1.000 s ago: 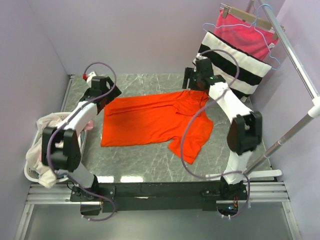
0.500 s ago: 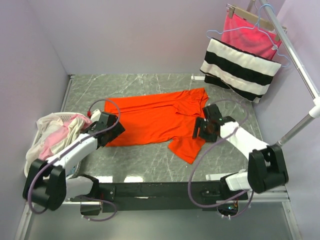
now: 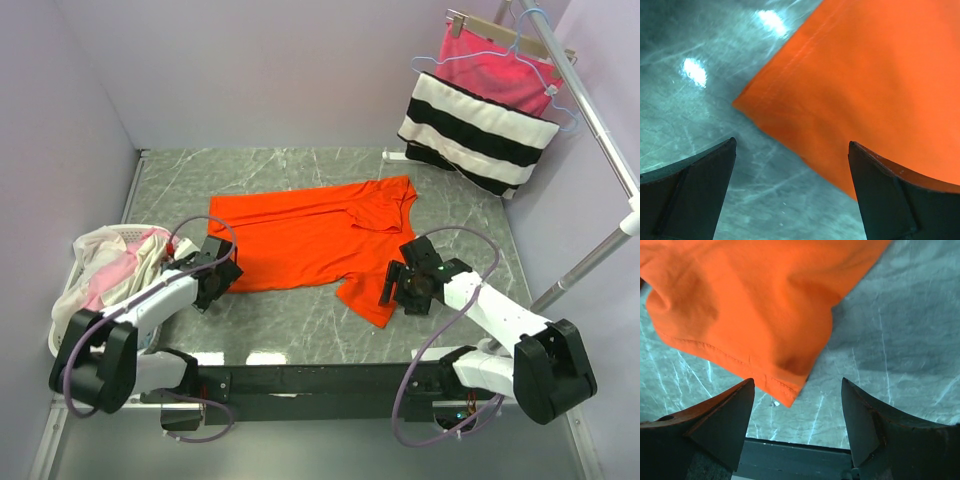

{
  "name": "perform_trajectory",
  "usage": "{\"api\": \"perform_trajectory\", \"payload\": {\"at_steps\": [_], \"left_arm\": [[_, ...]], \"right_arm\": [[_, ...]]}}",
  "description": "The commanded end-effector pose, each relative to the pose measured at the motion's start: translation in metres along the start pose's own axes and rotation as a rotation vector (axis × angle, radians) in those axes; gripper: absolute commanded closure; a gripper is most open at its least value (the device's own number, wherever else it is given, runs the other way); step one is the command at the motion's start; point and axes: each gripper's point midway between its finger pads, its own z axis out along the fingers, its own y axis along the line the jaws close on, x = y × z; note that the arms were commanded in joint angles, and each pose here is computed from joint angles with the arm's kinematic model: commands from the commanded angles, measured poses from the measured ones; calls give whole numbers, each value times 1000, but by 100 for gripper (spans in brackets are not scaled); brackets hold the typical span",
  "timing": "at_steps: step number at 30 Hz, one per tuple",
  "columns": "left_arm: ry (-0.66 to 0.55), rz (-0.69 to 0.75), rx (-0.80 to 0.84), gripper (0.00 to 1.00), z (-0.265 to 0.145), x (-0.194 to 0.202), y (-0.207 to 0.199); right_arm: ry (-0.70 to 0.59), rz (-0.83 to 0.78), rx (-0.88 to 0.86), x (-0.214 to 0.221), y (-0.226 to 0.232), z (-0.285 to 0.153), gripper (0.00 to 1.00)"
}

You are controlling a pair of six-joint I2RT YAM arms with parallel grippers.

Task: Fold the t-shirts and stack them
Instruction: Grap the side of the flattened tshirt closest away from the robot with both arms

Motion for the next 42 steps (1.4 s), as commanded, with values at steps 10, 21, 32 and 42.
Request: {"api": "perform_trajectory", "payload": {"at_steps": [10, 21, 32, 42], "left_arm": [[20, -64, -77, 16, 20, 7, 26], [28, -55, -82, 81, 22, 12, 33], [5, -34, -45, 99, 11, 1, 28], [-48, -26, 36, 99, -19, -25, 10]], "right_arm": [[48, 74, -24, 26, -4, 10, 27], [110, 54, -73, 39, 12, 30, 38], [60, 13, -92, 29, 18, 21, 100], [-117, 27, -112, 2, 20, -34, 100]]}}
